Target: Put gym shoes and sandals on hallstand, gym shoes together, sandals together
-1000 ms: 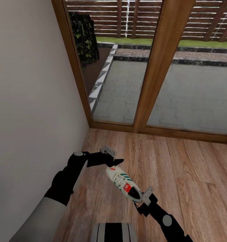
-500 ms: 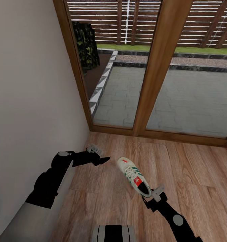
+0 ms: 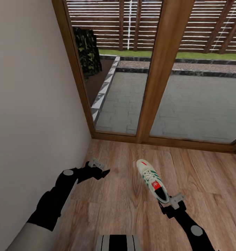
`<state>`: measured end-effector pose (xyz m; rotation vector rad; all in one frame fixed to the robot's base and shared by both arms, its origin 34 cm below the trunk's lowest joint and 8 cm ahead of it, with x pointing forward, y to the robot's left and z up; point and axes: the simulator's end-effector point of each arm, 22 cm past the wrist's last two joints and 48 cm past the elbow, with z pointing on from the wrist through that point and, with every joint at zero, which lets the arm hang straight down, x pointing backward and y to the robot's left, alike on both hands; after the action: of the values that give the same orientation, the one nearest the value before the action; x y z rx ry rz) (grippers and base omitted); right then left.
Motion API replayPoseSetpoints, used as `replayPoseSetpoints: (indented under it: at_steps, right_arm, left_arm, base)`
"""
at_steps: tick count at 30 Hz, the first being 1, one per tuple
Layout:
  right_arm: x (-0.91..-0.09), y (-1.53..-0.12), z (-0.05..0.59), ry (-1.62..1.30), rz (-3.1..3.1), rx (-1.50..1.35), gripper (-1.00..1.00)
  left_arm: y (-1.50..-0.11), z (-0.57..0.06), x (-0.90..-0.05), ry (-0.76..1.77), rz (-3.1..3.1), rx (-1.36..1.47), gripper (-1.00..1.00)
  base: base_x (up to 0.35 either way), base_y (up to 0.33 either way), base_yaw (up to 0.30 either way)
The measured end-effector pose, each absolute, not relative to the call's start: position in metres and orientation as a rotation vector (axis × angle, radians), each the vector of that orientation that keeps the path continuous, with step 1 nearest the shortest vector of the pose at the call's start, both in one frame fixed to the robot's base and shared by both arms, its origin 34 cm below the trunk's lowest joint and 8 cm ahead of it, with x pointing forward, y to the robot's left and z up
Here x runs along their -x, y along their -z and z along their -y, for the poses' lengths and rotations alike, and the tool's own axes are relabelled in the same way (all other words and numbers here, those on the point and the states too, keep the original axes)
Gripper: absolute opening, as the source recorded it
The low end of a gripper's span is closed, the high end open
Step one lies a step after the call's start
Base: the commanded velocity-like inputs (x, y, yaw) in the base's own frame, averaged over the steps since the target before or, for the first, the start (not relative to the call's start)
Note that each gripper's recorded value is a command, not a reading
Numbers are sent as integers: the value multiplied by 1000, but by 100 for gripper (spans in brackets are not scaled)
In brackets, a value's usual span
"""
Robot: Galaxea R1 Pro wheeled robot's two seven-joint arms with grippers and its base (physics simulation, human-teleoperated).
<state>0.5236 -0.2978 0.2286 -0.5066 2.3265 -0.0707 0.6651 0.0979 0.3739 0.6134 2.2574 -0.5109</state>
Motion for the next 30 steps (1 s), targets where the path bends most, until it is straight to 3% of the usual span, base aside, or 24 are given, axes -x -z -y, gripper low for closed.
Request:
replayPoseSetpoints:
  at_steps: [8, 10, 17, 30]
  right_arm:
    - [-520, -236, 340, 136, -2340, 338, -100]
    - [-512, -235, 343, 125, -2346, 277, -100]
    - [-479, -235, 340, 98, -2314, 240, -100]
    - [-451, -224, 344, 92, -2303, 193, -100]
  left_arm:
    - [-329, -129, -637, 328, -2261, -517, 100]
    - [-257, -179, -600, 112, -2286, -358, 100]
    - [-212, -229, -551, -47, -2272, -173, 100]
    - [-196, -271, -501, -164, -2294, -44, 100]
  base:
    - [0, 0, -77]
    - [0, 0, -77]
    - [0, 0, -64]
    - [0, 0, -4]
